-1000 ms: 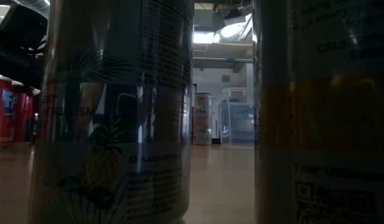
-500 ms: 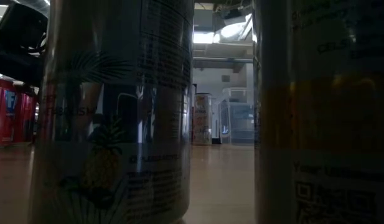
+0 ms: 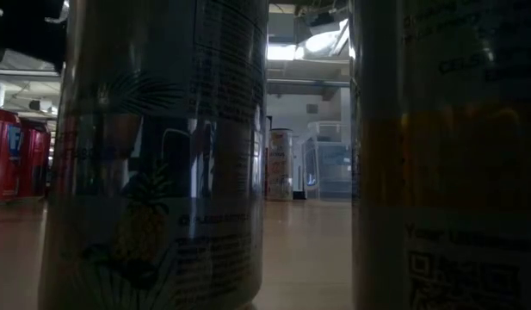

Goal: Sort soda cans
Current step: Put the middle right red soda can into the center transparent bin

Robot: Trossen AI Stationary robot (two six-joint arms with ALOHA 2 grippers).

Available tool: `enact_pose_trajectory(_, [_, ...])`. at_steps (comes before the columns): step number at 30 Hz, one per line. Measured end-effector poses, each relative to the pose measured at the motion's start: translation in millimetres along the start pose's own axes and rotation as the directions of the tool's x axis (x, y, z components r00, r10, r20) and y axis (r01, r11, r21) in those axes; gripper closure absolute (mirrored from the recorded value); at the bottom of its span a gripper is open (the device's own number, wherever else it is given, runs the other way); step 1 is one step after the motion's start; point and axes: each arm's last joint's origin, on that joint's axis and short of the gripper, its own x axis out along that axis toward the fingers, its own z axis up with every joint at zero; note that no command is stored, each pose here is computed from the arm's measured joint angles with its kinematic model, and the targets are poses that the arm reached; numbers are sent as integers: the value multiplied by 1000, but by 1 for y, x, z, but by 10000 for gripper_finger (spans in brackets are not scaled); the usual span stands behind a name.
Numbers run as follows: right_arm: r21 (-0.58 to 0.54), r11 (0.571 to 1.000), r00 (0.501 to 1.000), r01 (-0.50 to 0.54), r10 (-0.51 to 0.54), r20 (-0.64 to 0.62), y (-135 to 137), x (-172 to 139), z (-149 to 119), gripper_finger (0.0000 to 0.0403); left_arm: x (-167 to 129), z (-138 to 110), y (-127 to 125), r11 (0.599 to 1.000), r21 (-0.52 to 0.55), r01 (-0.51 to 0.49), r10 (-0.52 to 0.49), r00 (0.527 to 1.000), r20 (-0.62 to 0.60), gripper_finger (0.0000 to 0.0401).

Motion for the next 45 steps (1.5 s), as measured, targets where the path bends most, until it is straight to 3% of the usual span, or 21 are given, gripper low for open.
enact_pose_trajectory(6, [0, 1000, 990, 19, -19, -140, 11, -19, 41, 63, -2, 13, -3, 999, 39, 1, -1, 1000, -5, 180])
enact_pose_trajectory(13, [5, 999, 978, 41, -39, -207, 20, -21, 86, 63, -2, 11, -2, 998, 63, -5, 6, 1000, -21, 180])
enact_pose_trajectory(20, [18, 995, 899, 100, -82, -431, 21, 0, 108, 63, -2, 11, -2, 998, 58, -4, 5, 1000, -19, 180])
enact_pose_trajectory(23, [72, 988, 858, 136, -81, -508, 23, 5, 118, 63, -2, 11, -2, 998, 55, -4, 5, 1000, -19, 180])
enact_pose_trajectory(28, [163, 971, 863, 175, -72, -500, 23, 16, 126, 63, -2, 11, -3, 999, 53, -4, 5, 1000, -18, 180])
enact_pose_trajectory(35, [318, 945, 894, 74, 78, -441, 27, 29, 133, 63, -2, 11, -3, 1000, 29, -4, 4, 1000, -17, 180])
enact_pose_trajectory(42, [480, 877, 853, 22, 234, -467, 38, 28, 130, 63, -2, 11, -3, 1000, 4, -4, 4, 1000, -17, 180])
enact_pose_trajectory(45, [531, 846, 804, 51, 281, -525, 46, 36, 124, 63, -2, 12, -3, 1000, 0, -4, 4, 1000, -17, 180])
